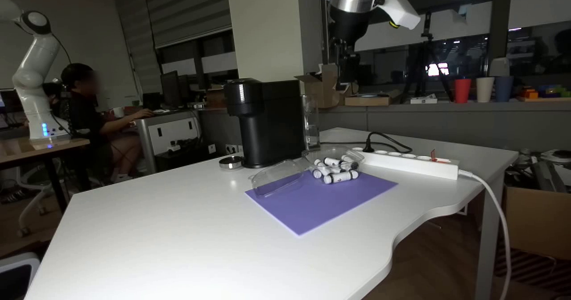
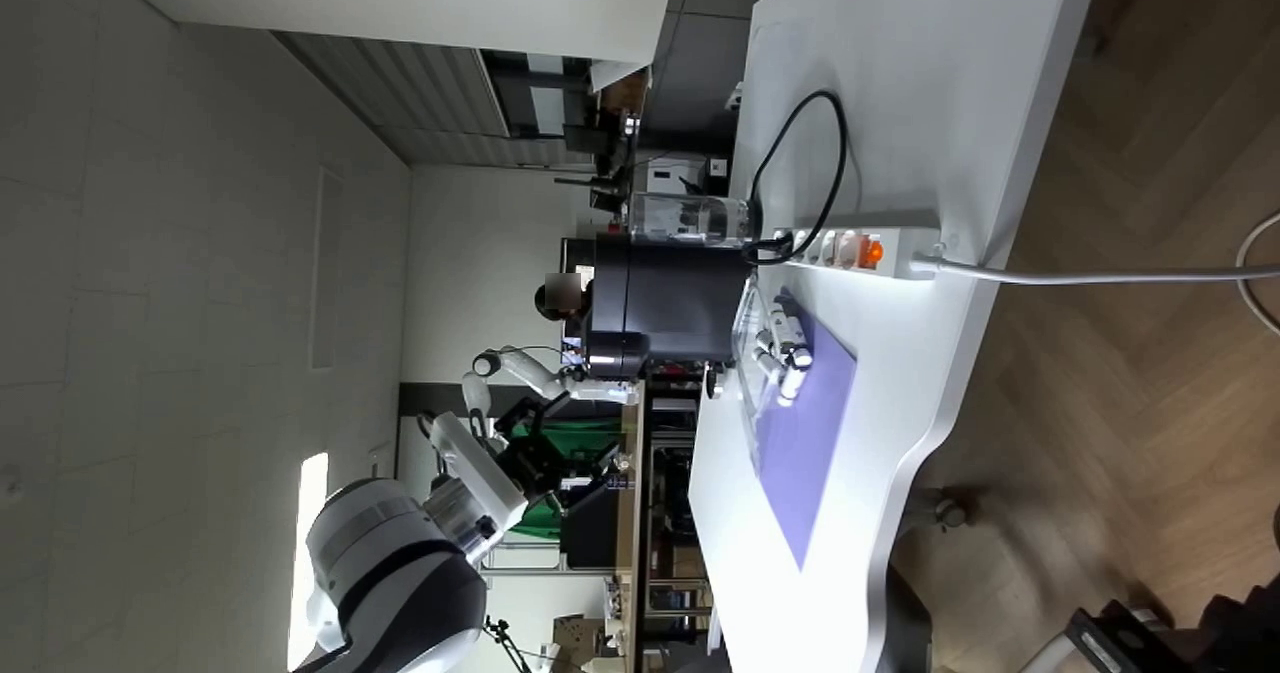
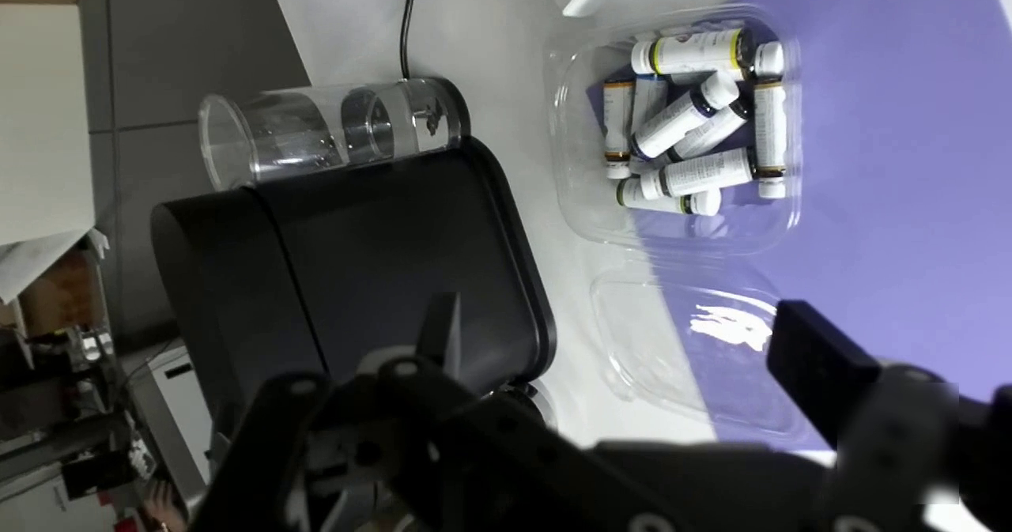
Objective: Close the lid of the colourless box
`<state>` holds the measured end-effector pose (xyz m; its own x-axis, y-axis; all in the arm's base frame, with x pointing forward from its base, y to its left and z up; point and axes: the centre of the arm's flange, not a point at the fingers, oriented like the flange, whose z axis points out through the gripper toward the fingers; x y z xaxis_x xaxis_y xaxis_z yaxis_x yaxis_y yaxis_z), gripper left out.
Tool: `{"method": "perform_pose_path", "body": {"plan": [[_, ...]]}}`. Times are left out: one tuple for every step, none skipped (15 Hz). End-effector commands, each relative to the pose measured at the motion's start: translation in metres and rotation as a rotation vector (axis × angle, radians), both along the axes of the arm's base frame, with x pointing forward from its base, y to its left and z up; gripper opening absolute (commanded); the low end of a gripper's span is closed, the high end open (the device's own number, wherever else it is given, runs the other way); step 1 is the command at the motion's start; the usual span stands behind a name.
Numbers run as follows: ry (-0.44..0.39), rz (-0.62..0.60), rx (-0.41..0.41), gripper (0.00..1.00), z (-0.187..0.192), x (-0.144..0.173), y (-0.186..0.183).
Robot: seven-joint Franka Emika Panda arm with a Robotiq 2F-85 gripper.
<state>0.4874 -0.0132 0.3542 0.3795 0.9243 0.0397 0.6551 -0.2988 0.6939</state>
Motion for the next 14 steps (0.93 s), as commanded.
{"method": "perform_pose_path", "body": {"plan": [[0.016,0.072,-0.013,1.00,-0.059,0.037,0.017],[0.028,0.099,-0.013,1.00,-0.071,0.042,0.022],[0.041,0.119,-0.021,1.00,-0.085,0.048,0.028],[0.052,0.142,-0.024,1.00,-0.098,0.053,0.033],[0.062,0.167,-0.029,1.00,-0.111,0.058,0.037],[0.071,0.183,-0.034,1.00,-0.123,0.063,0.041],[0.083,0.204,-0.035,1.00,-0.135,0.068,0.045],[0.099,0.216,-0.036,1.00,-0.148,0.073,0.048],[0.112,0.228,-0.040,1.00,-0.159,0.076,0.052],[0.124,0.241,-0.039,1.00,-0.171,0.079,0.056],[0.135,0.257,-0.039,1.00,-0.182,0.080,0.060],[0.149,0.269,-0.037,1.00,-0.192,0.080,0.065],[0.159,0.280,-0.033,1.00,-0.202,0.081,0.069],[0.168,0.292,-0.032,1.00,-0.210,0.081,0.074]]}}
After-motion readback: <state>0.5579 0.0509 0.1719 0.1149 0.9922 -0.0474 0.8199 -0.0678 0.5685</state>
